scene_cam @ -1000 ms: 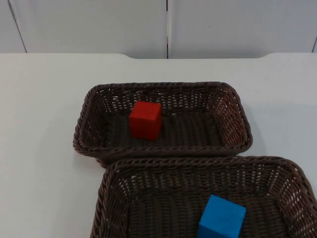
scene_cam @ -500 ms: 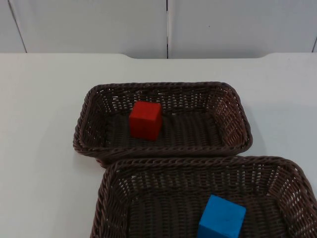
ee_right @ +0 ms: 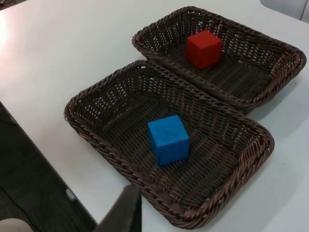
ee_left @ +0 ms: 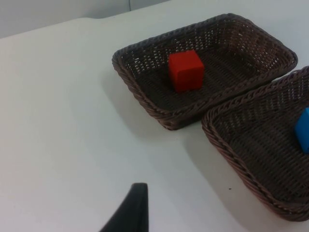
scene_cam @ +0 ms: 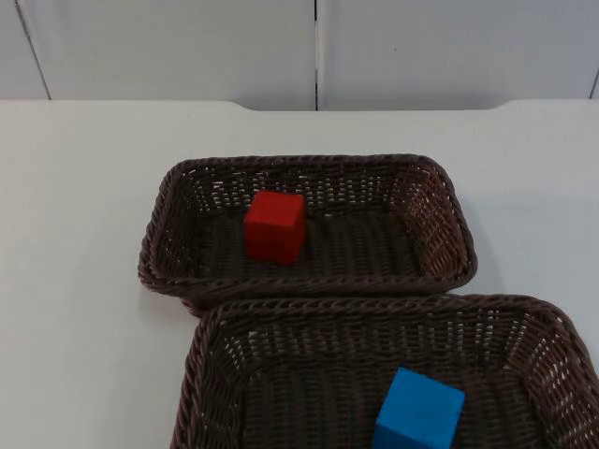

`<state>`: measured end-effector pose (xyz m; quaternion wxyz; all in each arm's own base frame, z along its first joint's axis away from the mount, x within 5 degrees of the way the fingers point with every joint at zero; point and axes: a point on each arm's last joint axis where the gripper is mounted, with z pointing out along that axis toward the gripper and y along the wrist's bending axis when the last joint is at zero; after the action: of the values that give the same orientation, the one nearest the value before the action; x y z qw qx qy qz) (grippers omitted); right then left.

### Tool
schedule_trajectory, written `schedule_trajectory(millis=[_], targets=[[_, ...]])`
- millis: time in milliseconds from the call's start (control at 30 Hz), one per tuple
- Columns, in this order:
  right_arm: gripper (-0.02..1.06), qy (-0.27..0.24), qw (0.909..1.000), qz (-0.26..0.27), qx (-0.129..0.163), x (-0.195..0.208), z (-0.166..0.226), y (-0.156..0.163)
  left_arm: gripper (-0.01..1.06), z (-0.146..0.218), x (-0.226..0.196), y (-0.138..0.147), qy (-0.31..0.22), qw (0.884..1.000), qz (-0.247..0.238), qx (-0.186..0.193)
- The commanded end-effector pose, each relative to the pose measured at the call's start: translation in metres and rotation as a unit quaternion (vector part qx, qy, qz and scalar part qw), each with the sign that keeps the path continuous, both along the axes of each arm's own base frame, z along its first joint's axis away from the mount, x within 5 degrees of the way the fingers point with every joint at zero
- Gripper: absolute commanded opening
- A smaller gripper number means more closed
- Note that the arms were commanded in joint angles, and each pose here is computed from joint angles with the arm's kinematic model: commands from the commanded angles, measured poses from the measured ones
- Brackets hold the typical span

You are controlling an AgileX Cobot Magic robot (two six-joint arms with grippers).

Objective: Pick up one cube with the left hand and place it into the upper basket. Pick up one cube with the right hand and place it into the lower basket.

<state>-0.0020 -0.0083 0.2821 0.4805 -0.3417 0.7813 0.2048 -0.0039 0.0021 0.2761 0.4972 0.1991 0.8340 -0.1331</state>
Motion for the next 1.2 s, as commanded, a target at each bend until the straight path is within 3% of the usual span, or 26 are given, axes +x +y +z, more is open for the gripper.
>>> schedule_trajectory(millis=[0, 600, 933, 1167], targets=[[1.05, -0.002, 1.0000, -0.001, -0.003, 0.0001, -0.0016, 0.0000, 1.05, -0.0015, -0.0007, -0.0007, 0.005, 1.000, -0.004, -0.006], [1.05, -0.002, 1.0000, -0.006, -0.003, 0.0000, -0.0016, 0.0000, 1.05, -0.0015, -0.0007, -0.0007, 0.005, 1.000, -0.004, -0.006], [1.05, -0.001, 0.9960, -0.090, -0.003, -0.0014, -0.0016, 0.0004, 1.05, -0.0015, -0.0007, -0.0007, 0.005, 1.000, -0.004, -0.006], [1.05, -0.001, 0.9842, -0.177, -0.003, -0.0027, -0.0016, 0.0012, 1.05, -0.0015, -0.0007, -0.0007, 0.005, 1.000, -0.004, -0.006]])
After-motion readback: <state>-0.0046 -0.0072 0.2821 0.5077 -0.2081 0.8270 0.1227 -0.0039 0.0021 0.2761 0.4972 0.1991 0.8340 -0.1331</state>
